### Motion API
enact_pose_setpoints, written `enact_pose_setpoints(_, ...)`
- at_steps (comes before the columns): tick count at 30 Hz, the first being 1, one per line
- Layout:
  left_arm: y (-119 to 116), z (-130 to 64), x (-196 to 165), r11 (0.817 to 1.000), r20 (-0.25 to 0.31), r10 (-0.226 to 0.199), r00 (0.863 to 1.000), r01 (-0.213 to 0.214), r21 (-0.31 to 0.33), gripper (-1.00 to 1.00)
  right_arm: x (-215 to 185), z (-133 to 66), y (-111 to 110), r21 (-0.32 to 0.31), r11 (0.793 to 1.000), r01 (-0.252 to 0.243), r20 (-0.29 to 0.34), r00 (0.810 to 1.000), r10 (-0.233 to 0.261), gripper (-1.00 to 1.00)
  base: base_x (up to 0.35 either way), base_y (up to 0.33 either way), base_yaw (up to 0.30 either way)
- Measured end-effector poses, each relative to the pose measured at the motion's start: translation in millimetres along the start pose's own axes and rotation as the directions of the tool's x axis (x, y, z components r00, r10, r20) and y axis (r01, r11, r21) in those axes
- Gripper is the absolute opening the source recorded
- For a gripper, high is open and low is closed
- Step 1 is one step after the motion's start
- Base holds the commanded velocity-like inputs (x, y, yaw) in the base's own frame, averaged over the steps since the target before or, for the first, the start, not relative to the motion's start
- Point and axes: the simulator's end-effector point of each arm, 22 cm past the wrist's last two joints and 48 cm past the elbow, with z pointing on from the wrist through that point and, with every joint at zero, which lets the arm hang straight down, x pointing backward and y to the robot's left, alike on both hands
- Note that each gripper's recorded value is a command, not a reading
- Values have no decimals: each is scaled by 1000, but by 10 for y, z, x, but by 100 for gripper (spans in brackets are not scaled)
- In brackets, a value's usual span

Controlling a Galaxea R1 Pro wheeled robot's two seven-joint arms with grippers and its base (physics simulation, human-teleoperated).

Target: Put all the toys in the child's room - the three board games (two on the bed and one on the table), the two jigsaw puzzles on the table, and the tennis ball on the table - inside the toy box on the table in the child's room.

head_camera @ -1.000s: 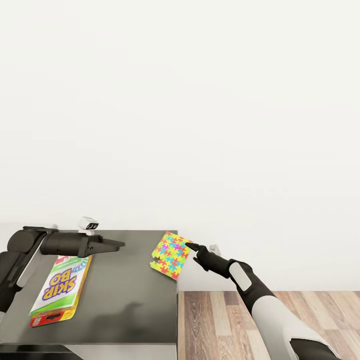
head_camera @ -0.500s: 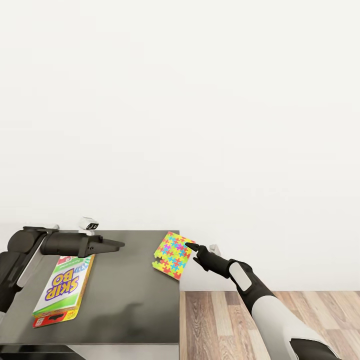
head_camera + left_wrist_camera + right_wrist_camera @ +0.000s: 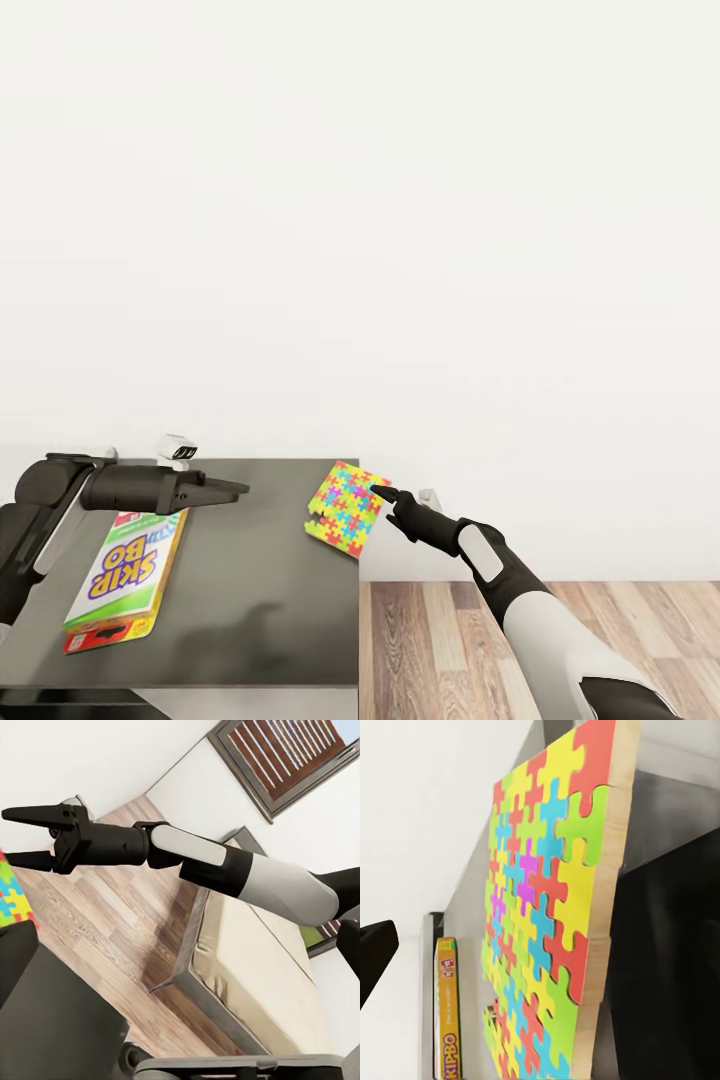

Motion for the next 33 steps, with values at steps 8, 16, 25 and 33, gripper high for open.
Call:
enact_pose_setpoints(8, 82, 22, 75, 1000, 0, 0, 1000, 0, 0, 100, 22, 38, -104, -1, 1000, 0, 0, 1000, 0, 100, 0, 0, 0)
enact_pose_setpoints(16, 83, 22, 76, 1000, 0, 0, 1000, 0, 0, 100, 22, 38, -103, -1, 1000, 0, 0, 1000, 0, 100, 0, 0, 0)
enact_pose_setpoints(25, 86, 21, 76, 1000, 0, -1, 1000, 1, 0, 100, 22, 38, -103, -1, 1000, 0, 0, 1000, 0, 100, 0, 69, 0)
enact_pose_setpoints(33, 85, 26, 78, 1000, 1, -1, 1000, 1, 1, 100, 22, 38, -103, -1, 1000, 0, 0, 1000, 0, 100, 0, 26, 0)
